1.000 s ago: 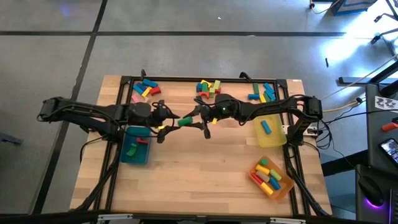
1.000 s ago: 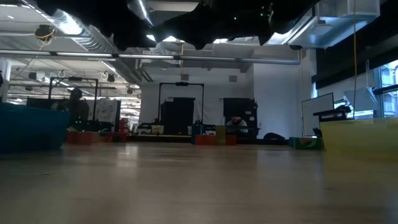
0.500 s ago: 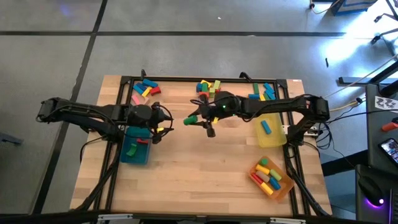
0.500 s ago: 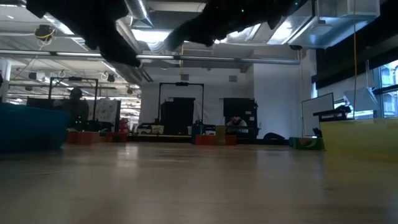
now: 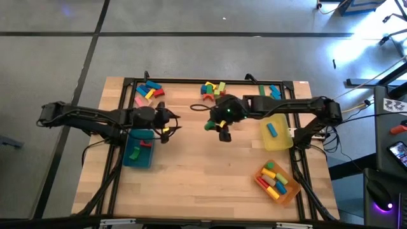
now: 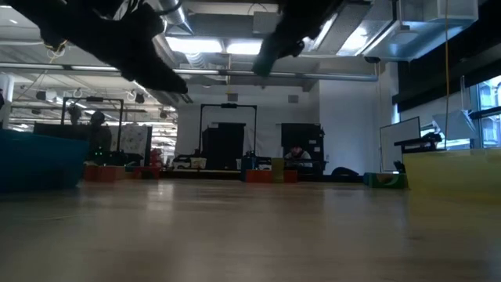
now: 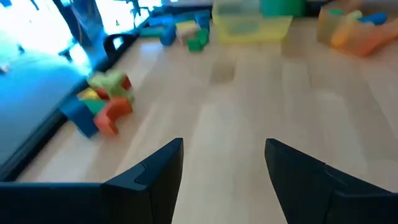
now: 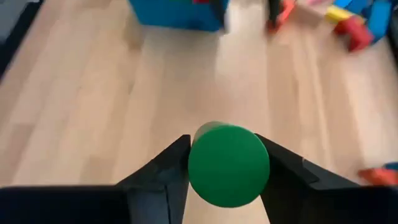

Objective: Sort blocks by size
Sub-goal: Put the green cylindrical block into the orange bin

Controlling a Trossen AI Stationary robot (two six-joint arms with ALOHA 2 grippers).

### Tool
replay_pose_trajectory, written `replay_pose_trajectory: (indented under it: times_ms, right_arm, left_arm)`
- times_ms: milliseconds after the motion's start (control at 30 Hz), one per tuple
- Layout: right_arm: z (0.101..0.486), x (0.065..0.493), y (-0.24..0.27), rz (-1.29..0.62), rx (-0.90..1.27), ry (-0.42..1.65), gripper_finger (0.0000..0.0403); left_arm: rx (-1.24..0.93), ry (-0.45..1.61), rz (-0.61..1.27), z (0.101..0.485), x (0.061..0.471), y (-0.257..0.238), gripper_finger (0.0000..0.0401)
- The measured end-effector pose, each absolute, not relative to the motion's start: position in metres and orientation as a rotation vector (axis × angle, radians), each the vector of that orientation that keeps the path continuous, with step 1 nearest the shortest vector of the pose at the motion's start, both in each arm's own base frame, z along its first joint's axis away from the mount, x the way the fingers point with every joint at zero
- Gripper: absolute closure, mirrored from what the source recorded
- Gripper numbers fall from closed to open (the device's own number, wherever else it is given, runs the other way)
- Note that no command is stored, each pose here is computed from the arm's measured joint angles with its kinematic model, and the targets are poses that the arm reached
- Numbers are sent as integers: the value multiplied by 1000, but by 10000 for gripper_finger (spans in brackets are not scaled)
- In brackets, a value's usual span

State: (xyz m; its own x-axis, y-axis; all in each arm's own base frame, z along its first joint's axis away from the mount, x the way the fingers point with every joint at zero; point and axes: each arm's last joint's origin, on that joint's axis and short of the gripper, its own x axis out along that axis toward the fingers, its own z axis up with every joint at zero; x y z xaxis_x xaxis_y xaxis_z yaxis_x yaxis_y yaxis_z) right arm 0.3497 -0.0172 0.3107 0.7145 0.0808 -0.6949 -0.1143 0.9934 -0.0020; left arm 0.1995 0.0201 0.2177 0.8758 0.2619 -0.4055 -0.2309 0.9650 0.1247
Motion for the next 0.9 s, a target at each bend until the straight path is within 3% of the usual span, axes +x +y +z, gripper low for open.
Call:
replay_pose_trajectory:
  times_ms: [133,367,700,900]
  right_arm:
    - [317,341,-4,113,22,825,261]
    - [327,321,20,25,262,899,253]
    - [322,296,80,-142,498,1040,261]
    - [311,267,96,-351,608,1269,254]
  left_arm:
    - [142,304,279,229,203,26,191]
    - [219,27,328,258,206,33,191]
    - [222,139,320,247,205,33,191]
    - [275,159,313,246,205,33,191]
